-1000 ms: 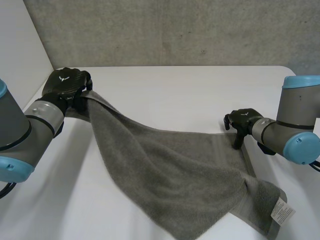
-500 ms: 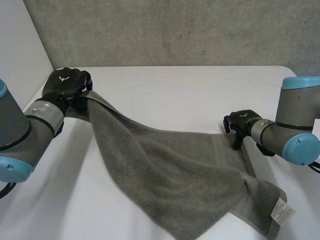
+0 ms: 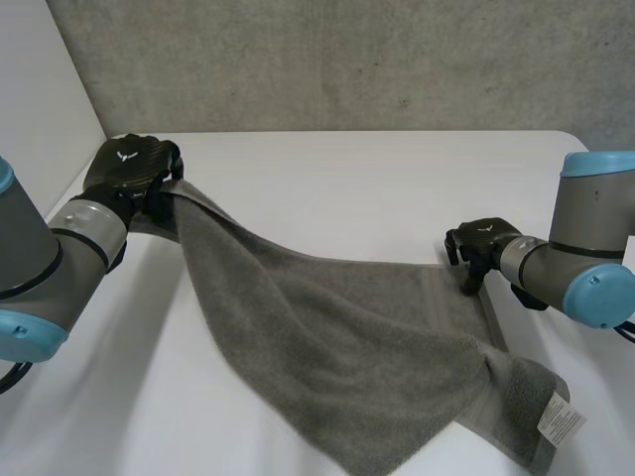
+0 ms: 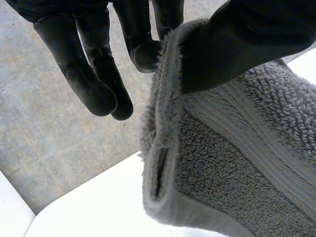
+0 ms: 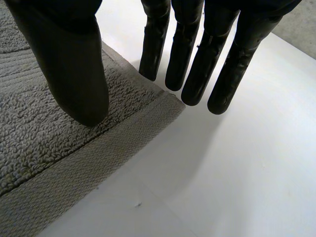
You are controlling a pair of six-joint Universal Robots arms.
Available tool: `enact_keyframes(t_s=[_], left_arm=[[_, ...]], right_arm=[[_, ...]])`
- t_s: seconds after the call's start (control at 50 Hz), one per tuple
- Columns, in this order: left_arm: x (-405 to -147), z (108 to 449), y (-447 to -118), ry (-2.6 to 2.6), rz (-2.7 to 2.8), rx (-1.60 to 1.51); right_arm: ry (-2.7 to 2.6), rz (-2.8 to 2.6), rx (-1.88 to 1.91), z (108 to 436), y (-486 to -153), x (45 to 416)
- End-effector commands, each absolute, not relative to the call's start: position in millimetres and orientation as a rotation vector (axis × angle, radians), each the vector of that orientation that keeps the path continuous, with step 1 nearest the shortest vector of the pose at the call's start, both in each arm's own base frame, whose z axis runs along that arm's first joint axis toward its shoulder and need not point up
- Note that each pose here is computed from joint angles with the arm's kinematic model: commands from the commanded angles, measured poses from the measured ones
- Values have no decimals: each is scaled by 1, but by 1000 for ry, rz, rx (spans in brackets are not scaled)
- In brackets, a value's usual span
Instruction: Fold the towel.
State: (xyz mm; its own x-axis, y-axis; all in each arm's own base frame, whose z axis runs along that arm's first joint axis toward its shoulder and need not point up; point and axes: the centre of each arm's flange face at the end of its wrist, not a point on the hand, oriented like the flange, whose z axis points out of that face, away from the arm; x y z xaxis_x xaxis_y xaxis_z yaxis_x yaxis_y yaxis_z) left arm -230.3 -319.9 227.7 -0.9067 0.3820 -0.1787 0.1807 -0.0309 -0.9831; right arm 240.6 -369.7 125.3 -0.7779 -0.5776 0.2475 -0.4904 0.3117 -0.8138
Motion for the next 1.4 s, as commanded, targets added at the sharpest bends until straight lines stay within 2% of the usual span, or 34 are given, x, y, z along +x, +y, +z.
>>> enact_keyframes(t_s=[0.02,0.72,0.92,1.4], left_arm=[[-230,228,-320,-2079,2068,-610],[-230,228,-320,-2078,2067,-612],[-230,229,-320,-2073,2072,-611],[-230,229,-319,-2075,2071,-611]], right_arm=[[2460,-1469,-1014,126,-368,242],[2440,-1393,-1040,128,-362,244],[2335,-1446,-1017,176,-353,247],[2420,-1466,-990,146,-362,245]])
